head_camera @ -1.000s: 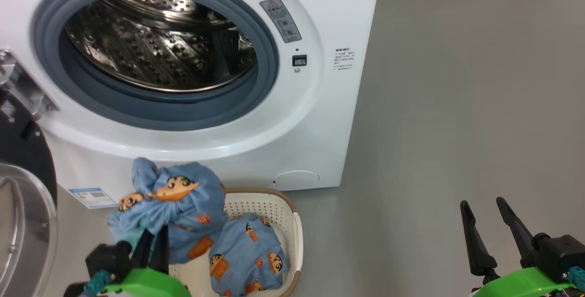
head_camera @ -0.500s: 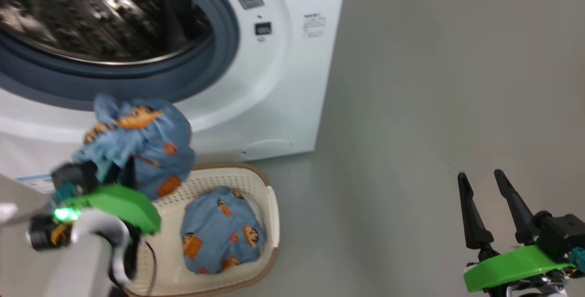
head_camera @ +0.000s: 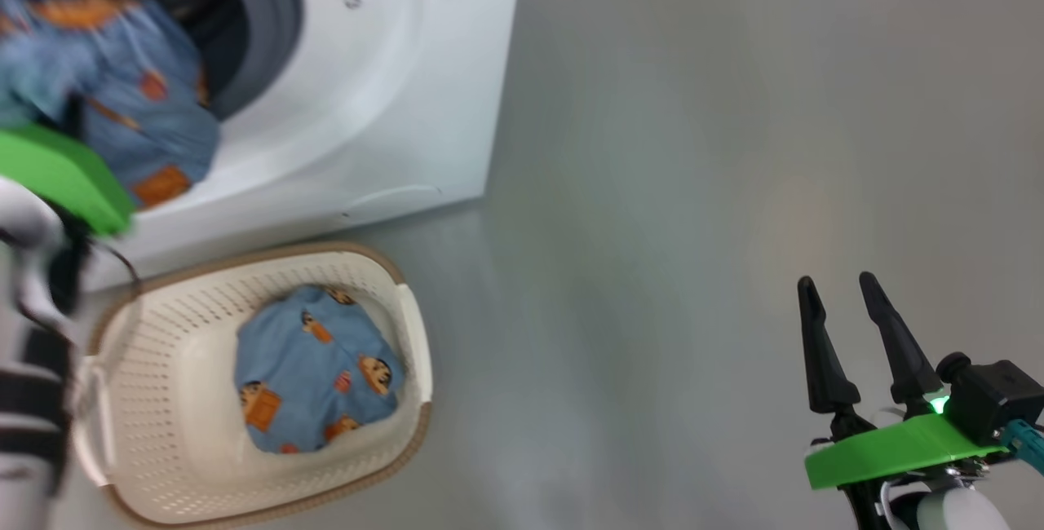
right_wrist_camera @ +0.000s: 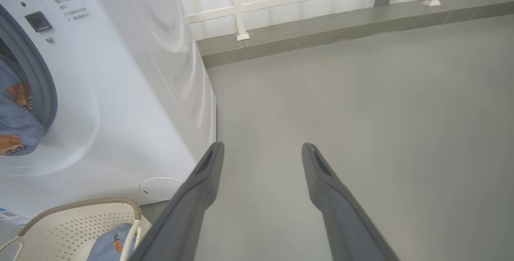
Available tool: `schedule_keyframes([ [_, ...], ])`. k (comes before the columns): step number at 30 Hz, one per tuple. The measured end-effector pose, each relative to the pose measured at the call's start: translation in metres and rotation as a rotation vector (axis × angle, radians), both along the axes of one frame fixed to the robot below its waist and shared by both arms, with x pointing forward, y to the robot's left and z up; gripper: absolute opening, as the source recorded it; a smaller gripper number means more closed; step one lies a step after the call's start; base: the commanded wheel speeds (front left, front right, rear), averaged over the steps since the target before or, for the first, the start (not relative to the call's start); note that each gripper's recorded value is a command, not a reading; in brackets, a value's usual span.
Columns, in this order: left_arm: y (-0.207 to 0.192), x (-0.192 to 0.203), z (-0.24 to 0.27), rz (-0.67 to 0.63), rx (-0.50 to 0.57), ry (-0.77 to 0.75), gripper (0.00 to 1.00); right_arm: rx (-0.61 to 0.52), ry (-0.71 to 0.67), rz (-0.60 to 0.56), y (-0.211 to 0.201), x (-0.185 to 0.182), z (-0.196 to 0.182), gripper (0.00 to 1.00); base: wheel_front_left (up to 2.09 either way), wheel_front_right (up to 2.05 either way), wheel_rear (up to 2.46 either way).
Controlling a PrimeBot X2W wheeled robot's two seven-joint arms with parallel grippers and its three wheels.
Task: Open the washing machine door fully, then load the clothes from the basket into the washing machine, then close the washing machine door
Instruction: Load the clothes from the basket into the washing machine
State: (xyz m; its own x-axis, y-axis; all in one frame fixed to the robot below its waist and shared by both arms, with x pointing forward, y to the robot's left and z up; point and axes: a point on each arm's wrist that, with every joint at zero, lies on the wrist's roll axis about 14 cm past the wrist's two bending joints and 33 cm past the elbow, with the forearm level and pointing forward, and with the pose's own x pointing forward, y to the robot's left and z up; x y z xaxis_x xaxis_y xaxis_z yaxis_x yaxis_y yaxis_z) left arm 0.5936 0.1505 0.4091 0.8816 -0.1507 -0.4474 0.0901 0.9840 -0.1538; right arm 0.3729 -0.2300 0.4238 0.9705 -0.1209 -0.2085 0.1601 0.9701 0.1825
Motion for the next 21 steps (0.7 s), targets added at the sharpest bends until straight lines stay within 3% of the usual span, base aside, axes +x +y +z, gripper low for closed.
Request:
schedule_keyframes([
  [11,0.008,0.091,0.02,0.017,-0.005,-0.074,0.0,0.038,0.06,-0.052,-0.01,0.01,-0.036,1.0,0.0,0.0,0.0],
  [20,0.021,0.141,0.047,0.07,0.076,-0.349,0.0,0.042,0.114,-0.083,-0.019,0.014,-0.06,1.0,0.0,0.0,0.0],
  [21,0.02,0.142,0.043,0.069,0.077,-0.352,0.29,0.041,0.12,-0.086,-0.02,0.014,-0.062,1.0,0.0,0.0,0.0],
])
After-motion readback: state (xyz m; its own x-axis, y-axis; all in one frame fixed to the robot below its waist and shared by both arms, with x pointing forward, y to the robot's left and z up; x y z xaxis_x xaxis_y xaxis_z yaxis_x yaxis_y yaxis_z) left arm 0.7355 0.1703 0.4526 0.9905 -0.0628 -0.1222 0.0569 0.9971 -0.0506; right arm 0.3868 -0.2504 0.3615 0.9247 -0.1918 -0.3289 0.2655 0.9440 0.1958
